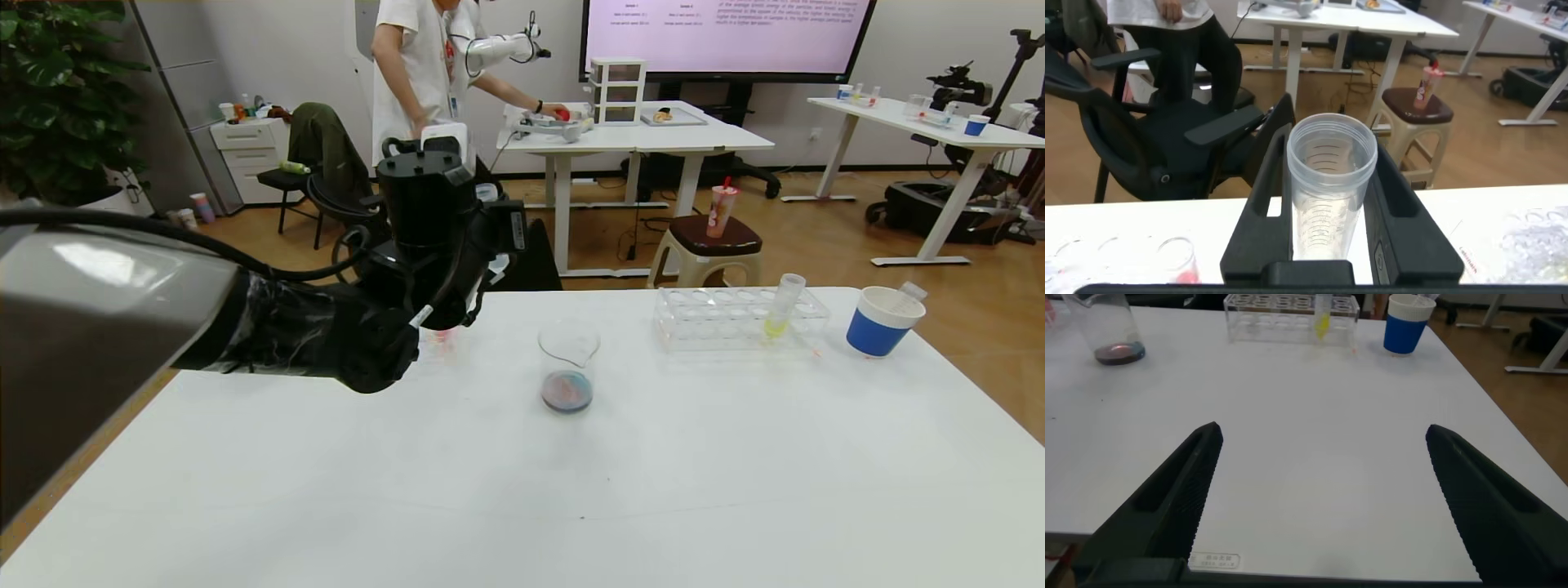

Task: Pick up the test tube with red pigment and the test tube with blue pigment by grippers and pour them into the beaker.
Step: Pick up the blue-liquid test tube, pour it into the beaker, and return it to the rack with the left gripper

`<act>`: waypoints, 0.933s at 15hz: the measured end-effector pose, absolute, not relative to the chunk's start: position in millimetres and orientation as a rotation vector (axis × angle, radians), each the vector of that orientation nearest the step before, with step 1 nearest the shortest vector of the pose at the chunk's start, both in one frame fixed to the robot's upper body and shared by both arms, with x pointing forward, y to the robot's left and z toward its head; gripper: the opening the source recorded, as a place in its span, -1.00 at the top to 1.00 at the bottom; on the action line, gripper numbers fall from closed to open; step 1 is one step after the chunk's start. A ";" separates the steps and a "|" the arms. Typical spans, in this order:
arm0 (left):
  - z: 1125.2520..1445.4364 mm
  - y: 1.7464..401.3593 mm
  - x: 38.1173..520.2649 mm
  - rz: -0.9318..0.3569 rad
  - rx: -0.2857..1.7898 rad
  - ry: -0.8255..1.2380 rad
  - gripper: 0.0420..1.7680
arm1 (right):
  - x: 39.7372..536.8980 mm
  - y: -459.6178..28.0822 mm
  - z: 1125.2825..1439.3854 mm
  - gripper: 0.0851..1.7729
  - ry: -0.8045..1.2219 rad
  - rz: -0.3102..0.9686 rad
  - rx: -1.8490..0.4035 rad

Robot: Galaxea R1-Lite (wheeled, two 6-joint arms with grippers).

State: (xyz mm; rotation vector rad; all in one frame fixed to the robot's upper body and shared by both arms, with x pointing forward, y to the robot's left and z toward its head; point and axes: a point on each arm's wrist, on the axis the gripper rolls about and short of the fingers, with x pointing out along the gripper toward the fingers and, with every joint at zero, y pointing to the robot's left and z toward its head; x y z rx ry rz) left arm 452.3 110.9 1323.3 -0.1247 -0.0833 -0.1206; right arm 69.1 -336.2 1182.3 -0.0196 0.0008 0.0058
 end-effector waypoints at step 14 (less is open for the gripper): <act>1326.9 395.4 471.5 0.287 -0.005 -0.058 0.46 | 69.1 -336.2 1182.3 -0.96 0.001 0.005 -0.019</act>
